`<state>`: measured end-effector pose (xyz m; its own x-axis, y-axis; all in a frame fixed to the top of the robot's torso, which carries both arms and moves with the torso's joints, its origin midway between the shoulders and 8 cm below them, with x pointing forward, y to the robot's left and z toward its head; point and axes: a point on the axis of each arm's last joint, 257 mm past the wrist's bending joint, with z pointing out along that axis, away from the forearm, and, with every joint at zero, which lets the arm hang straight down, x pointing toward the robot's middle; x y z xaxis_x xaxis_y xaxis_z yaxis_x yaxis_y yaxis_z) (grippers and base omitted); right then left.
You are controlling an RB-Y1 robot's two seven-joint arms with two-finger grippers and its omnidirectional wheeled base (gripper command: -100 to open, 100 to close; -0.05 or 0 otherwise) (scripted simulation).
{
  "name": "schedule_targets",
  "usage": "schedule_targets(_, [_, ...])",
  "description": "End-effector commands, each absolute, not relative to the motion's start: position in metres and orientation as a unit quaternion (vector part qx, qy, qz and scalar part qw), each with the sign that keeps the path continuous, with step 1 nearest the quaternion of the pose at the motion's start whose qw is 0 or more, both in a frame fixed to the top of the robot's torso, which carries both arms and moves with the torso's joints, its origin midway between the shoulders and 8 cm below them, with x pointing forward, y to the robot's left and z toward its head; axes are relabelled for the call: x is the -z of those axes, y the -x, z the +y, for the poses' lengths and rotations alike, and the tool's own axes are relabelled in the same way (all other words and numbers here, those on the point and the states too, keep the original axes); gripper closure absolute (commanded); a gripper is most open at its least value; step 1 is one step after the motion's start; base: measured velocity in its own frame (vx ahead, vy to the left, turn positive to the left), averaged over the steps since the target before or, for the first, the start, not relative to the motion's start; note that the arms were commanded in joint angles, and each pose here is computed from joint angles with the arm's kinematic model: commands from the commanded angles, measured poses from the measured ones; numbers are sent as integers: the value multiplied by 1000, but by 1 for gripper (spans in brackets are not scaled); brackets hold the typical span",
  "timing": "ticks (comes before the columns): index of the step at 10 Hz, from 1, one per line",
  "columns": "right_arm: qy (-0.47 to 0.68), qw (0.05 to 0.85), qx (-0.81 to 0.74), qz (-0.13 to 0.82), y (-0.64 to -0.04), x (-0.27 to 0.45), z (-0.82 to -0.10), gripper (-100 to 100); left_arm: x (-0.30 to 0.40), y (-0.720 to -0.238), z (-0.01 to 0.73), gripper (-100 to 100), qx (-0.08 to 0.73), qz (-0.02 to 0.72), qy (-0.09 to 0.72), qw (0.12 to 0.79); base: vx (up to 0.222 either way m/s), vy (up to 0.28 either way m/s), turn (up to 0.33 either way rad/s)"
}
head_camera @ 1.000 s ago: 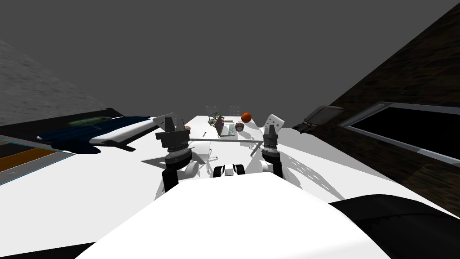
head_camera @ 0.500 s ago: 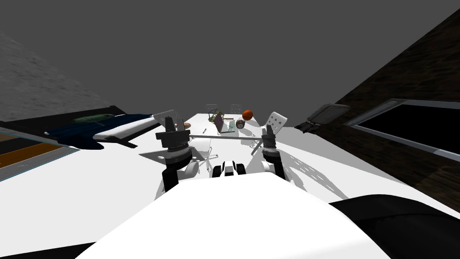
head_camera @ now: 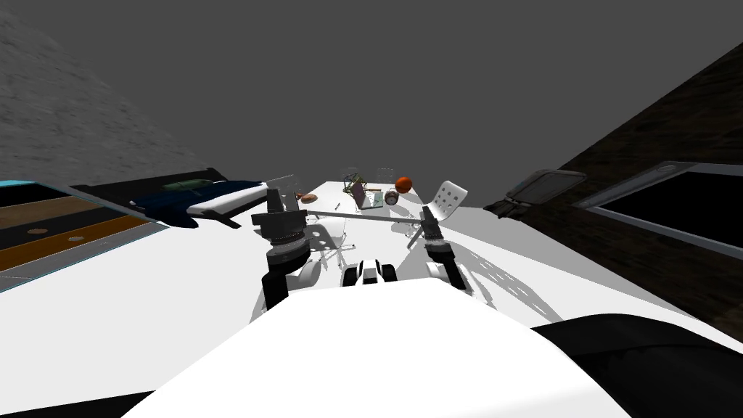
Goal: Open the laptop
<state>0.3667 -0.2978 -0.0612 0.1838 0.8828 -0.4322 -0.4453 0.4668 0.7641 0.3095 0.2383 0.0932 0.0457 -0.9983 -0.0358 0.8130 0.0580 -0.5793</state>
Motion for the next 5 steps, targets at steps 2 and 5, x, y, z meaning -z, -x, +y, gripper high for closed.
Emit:
schedule_targets(2, [-258, 698, -412, 526, -380, 112, -313, -100, -93, -310, 238, 0, 654, 222, 208, 692, -147, 59, 191])
schedule_targets(5, [-270, 678, -372, 573, -385, 147, -331, -100, -93, -310, 238, 0, 654, 223, 208, 692, -106, 65, 161])
